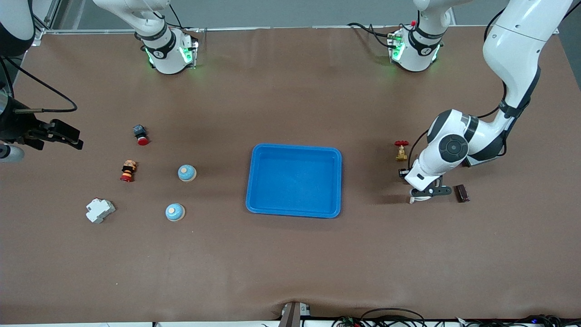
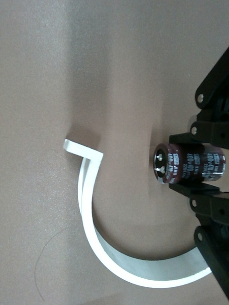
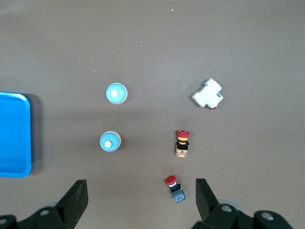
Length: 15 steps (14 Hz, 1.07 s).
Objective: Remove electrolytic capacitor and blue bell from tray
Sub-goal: 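Lower the capacitor onto the table and open the left gripper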
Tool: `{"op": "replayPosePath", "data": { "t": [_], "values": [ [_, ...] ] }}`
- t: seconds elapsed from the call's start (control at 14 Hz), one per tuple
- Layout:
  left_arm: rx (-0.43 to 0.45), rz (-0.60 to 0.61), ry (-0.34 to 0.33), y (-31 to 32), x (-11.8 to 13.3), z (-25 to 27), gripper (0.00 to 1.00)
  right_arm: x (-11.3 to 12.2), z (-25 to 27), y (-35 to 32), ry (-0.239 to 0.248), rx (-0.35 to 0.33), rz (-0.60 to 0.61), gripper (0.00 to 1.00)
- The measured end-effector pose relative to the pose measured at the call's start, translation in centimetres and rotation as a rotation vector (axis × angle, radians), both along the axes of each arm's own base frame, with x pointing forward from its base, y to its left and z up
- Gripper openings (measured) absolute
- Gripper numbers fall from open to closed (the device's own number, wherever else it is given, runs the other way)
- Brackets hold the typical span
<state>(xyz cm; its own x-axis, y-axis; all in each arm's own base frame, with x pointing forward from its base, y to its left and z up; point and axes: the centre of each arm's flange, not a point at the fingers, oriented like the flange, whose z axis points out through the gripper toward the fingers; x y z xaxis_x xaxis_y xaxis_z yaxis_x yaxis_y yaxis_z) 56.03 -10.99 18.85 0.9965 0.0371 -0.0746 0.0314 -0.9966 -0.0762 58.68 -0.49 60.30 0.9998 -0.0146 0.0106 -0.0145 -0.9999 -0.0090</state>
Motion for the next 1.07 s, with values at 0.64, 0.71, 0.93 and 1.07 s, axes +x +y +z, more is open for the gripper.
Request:
{"op": "replayPosePath", "data": {
  "t": [0.64, 0.71, 0.93, 1.07],
  "values": [
    [-0.002, 0.011, -0.025, 0.4, 1.0, 1.0, 1.0, -0.8, -0.5, 0.1, 0.013, 0.001, -0.005, 1.0],
    [0.0, 0.018, -0.034, 0.9, 1.3, 1.4, 1.0, -0.9, -0.6, 0.1, 0.013, 0.001, -0.004, 1.0],
    [0.006, 0.06, -0.064, 3.4, 2.1, 3.1, 1.0, -1.2, -1.1, 0.1, 0.004, -0.001, -0.009, 1.0],
    [0.007, 0.067, -0.075, 4.4, 2.5, 4.5, 1.0, -1.5, -1.4, -0.1, 0.001, -0.002, -0.014, 1.0]
  ]
}}
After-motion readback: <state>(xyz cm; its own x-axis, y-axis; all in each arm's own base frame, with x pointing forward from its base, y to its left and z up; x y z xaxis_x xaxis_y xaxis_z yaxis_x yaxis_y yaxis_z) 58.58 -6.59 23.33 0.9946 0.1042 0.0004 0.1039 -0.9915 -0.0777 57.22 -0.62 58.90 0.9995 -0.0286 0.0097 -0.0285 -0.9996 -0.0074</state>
